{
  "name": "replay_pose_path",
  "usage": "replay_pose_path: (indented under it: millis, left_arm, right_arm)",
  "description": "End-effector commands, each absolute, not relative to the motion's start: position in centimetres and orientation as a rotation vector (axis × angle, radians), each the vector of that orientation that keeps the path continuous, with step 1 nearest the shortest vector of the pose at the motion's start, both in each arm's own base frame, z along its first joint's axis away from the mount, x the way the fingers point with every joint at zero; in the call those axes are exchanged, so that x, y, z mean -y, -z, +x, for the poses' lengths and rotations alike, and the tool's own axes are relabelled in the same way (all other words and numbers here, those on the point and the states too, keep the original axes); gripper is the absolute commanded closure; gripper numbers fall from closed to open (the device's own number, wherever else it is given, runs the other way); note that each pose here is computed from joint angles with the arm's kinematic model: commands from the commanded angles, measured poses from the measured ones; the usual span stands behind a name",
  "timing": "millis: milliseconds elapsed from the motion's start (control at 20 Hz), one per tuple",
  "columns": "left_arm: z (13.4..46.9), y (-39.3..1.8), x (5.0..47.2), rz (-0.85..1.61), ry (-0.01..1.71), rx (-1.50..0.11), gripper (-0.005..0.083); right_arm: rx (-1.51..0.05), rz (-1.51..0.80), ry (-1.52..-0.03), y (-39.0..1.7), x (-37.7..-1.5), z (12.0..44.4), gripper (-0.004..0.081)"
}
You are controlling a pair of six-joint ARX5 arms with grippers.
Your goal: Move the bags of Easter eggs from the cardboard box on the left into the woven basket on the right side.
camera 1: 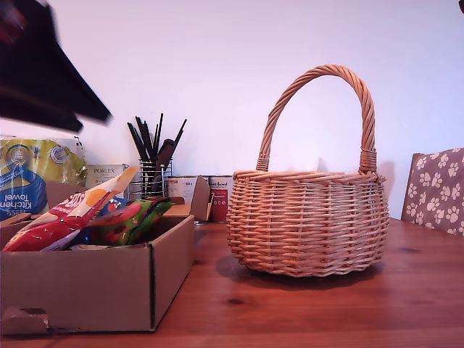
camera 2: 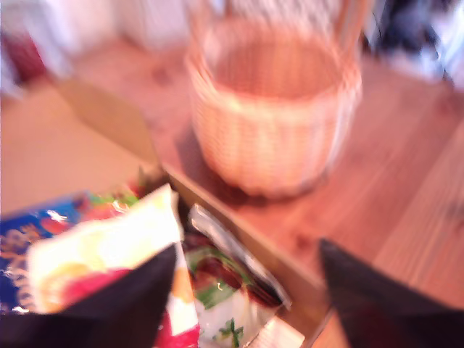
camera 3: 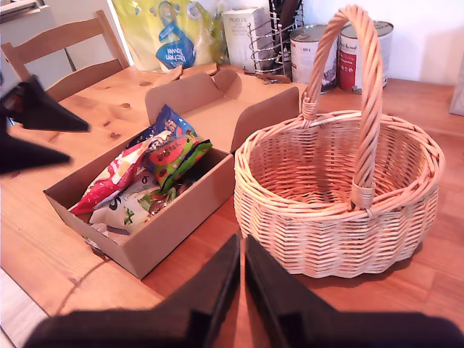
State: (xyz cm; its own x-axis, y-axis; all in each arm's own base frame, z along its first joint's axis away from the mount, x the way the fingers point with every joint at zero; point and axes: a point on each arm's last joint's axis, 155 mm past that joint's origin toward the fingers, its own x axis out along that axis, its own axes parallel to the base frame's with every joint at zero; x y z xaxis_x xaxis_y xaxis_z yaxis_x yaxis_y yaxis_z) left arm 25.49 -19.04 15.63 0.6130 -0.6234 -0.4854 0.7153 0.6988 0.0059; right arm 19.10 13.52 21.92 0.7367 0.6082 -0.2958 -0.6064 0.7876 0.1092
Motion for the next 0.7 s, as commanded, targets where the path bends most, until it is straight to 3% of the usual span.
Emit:
replay_pose_path:
  millis: [0,200,450,650]
  left_arm:
    - [26.8,-15.9,18.5,0.255,0.691,-0.452,0.0010]
    - [29.1,-13.7,17.7,0.461,0.550,-0.466,0.0008]
    - [31.6,-10.7,16.4,0.550,0.375,-0.522,0.0009]
    - [32.0,-8.1,15.7,0.578,0.332,-0.590,0.0009]
  right_arm:
    - [-0.332,0.006,-0.661,-21.4,-13.5,19.3,0.0783]
    - [-0.332,0.005,-0.661,-21.4,-13.5,19.3,0.0783]
    - [-0.324,-0.019,-0.665,-21.4,-13.5,19.3,0.0783]
    - [-0.324,-0.019,-0.665,-21.4,-13.5,19.3,0.0783]
